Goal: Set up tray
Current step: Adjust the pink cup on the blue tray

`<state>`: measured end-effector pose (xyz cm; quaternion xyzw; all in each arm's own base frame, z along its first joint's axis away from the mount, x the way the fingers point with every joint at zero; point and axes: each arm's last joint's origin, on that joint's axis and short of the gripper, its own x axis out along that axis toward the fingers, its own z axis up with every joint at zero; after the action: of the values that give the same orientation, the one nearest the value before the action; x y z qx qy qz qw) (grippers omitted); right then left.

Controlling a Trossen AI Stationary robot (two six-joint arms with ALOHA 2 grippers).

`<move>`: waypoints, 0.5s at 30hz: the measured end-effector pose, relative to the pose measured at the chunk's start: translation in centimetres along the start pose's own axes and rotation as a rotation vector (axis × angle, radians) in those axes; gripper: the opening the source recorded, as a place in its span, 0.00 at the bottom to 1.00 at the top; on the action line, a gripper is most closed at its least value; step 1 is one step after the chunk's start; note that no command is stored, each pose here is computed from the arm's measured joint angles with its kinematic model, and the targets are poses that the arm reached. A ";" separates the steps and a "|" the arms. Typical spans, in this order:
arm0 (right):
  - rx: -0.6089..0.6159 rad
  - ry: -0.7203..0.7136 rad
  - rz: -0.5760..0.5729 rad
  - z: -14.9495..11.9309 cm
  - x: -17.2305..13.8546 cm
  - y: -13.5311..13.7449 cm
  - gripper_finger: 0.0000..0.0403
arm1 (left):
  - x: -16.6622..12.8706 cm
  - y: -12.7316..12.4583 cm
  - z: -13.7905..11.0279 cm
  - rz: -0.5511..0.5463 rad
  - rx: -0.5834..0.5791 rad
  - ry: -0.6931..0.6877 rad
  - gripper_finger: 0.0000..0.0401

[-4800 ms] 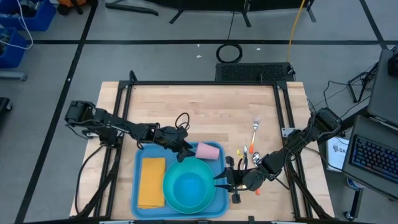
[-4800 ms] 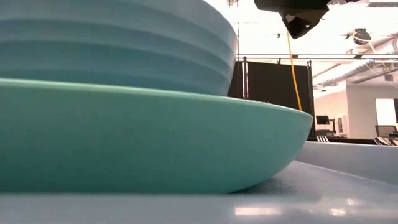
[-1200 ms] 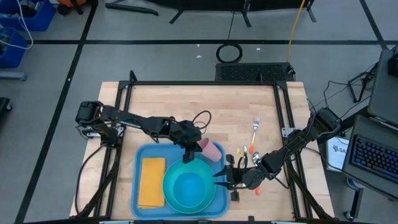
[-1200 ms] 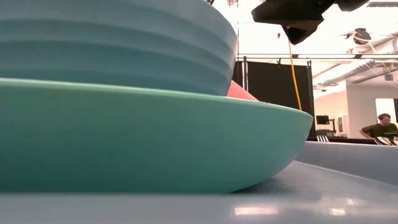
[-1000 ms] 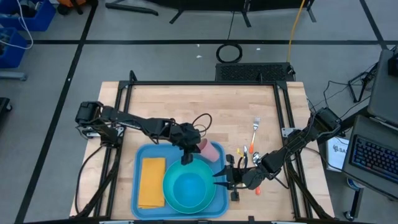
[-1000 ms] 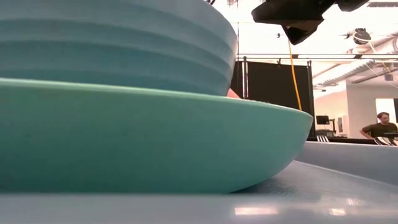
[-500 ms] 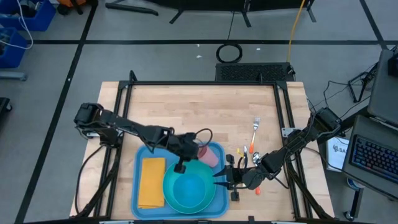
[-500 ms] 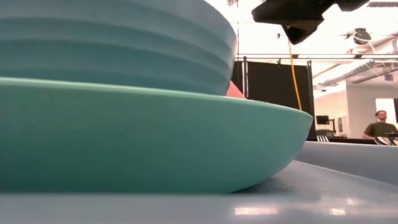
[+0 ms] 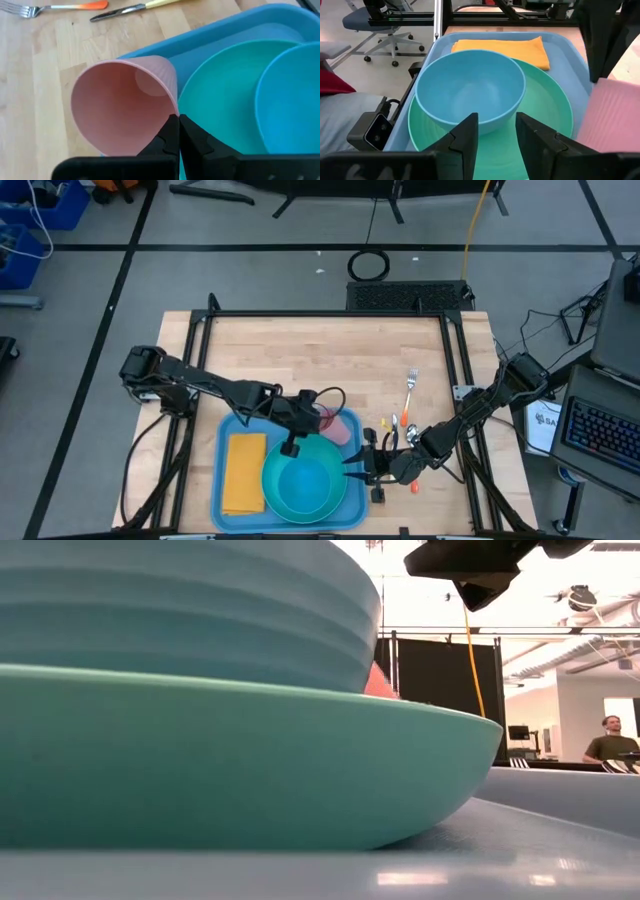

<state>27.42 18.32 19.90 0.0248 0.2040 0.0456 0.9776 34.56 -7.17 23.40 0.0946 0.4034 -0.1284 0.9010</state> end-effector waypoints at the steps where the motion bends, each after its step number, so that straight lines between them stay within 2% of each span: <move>1: -0.002 0.000 -0.001 0.0 0.0 0.0 0.30 | -0.2 0.0 0.3 0.000 0.001 0.001 0.00; 6: -0.002 0.000 -0.001 0.0 0.0 0.0 0.30 | -0.2 0.3 0.8 -0.001 0.018 0.021 0.00; 15: -0.007 0.002 -0.002 -0.3 0.0 -0.1 0.30 | 2.5 0.1 -0.8 0.030 0.063 0.170 0.00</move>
<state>27.30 18.22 19.63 0.0213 0.2047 0.0455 0.9775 35.60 -7.23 20.98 0.1395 0.4729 -0.1189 0.8618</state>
